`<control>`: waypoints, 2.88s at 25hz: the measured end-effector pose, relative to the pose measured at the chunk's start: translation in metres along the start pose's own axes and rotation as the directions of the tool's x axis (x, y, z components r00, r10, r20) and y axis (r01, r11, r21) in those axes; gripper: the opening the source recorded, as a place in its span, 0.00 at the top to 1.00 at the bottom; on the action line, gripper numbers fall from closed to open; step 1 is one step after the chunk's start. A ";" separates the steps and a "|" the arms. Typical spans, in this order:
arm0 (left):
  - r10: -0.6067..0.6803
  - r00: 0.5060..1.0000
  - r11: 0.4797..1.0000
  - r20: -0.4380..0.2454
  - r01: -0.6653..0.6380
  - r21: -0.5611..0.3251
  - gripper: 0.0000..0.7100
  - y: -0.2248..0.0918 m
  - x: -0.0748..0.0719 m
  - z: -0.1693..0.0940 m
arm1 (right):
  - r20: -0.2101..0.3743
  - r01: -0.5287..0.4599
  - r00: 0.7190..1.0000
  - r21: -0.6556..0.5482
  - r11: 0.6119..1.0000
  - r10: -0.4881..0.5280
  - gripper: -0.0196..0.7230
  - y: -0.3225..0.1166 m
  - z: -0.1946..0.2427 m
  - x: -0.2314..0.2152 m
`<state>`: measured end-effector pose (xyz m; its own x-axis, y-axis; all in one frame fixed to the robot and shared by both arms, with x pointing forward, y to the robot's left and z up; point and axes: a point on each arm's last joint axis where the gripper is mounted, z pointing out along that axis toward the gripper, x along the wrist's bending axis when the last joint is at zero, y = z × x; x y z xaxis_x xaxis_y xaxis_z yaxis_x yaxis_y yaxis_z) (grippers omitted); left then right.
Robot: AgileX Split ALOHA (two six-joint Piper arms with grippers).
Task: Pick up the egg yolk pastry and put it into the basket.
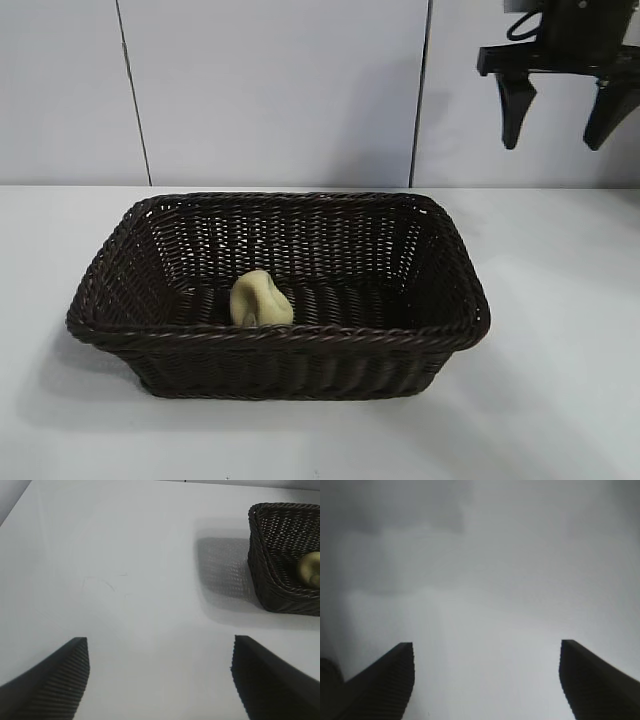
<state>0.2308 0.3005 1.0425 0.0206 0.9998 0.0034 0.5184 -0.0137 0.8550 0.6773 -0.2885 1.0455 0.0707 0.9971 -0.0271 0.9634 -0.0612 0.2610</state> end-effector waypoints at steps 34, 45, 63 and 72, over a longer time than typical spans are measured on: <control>0.000 1.000 1.000 0.000 0.000 0.000 0.20 0.000 0.000 0.000 | -0.027 0.024 0.999 -0.018 1.000 -0.024 0.21 -0.303 -0.085 -0.031; 0.000 1.000 1.000 0.000 0.000 0.000 0.20 0.000 0.000 0.000 | -0.043 0.027 0.998 -0.356 0.934 -0.046 0.21 -0.375 -0.094 -0.038; 0.000 1.000 1.000 0.000 0.000 0.000 0.20 0.000 0.000 0.000 | -0.053 0.016 0.997 -0.468 0.884 -0.047 0.21 -0.384 -0.094 -0.039; 0.000 1.000 1.000 0.000 0.000 0.000 0.20 0.000 0.000 0.000 | -0.067 -0.013 0.997 -0.700 0.714 -0.048 0.21 -0.423 -0.110 -0.043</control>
<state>0.2308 0.3005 1.0425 0.0206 0.9998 0.0034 0.5184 -0.0137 0.8550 0.2381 -0.3007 1.0422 0.0065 0.9997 0.0252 0.5061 -0.0251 0.8621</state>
